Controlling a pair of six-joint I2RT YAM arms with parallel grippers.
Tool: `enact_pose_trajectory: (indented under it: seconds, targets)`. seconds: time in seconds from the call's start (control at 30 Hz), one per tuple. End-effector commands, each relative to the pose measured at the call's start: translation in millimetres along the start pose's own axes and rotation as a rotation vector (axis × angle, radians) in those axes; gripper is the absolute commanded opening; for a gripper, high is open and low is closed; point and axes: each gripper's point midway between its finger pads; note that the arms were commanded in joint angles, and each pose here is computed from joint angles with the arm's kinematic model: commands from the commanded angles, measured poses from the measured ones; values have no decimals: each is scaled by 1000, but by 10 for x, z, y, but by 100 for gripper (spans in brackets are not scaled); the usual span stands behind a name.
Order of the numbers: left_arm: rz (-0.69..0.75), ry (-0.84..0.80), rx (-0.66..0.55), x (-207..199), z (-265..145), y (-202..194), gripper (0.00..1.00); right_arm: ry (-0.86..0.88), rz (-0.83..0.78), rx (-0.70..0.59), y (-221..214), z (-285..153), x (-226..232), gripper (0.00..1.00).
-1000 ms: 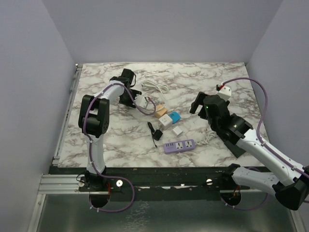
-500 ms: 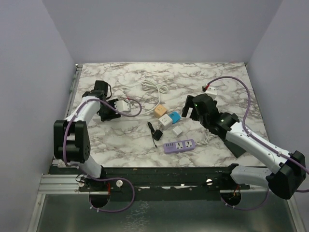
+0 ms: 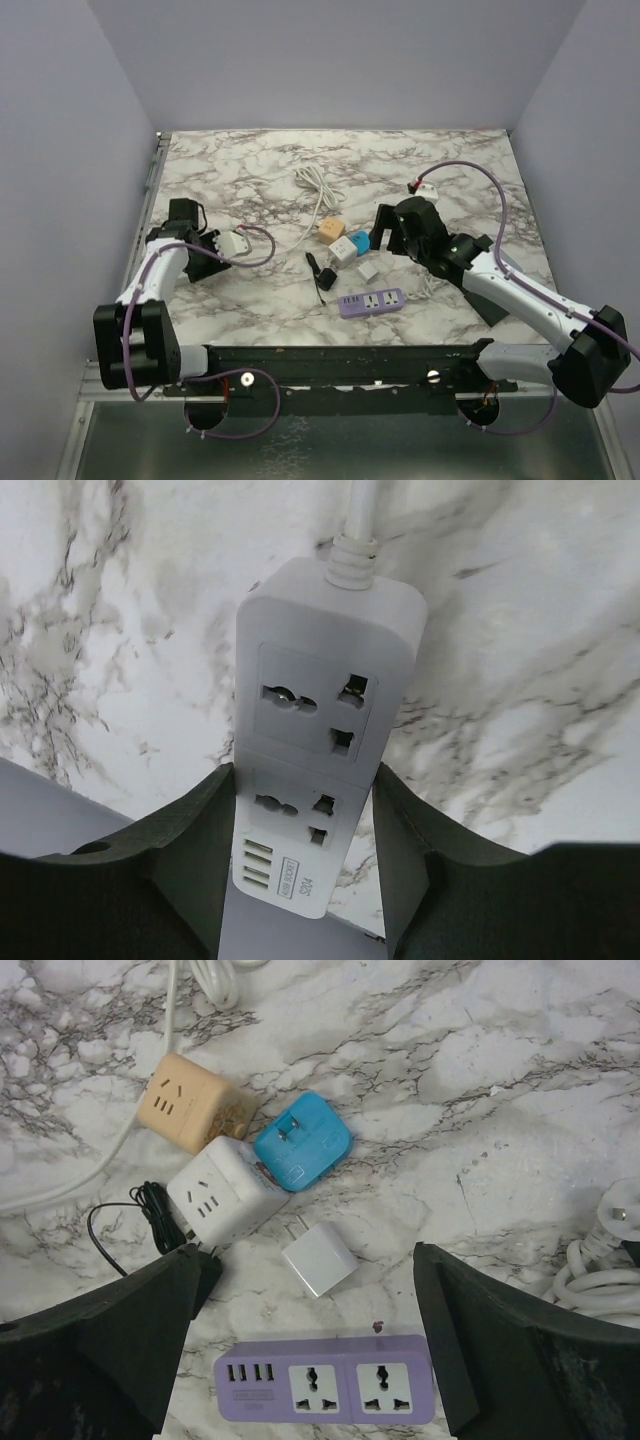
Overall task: Insert the plug
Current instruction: Move the socket to the center of the board.
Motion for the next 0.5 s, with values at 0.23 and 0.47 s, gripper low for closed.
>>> enact_pose_trajectory:
  seconds: [0.23, 0.47]
  targets:
    - [318, -146, -76, -872, 9, 789, 17, 17, -44, 77, -195, 122, 20, 93]
    - [338, -208, -111, -1159, 143, 1111, 30, 38, -63, 104, -289, 135, 40, 95]
Point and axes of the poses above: each gripper's point midway between its finger pads, its own z axis out along the fingers, its own x axis along the line the jaws close on, y = z × x, and after that the axes turned 14 degrees about z, right-handed
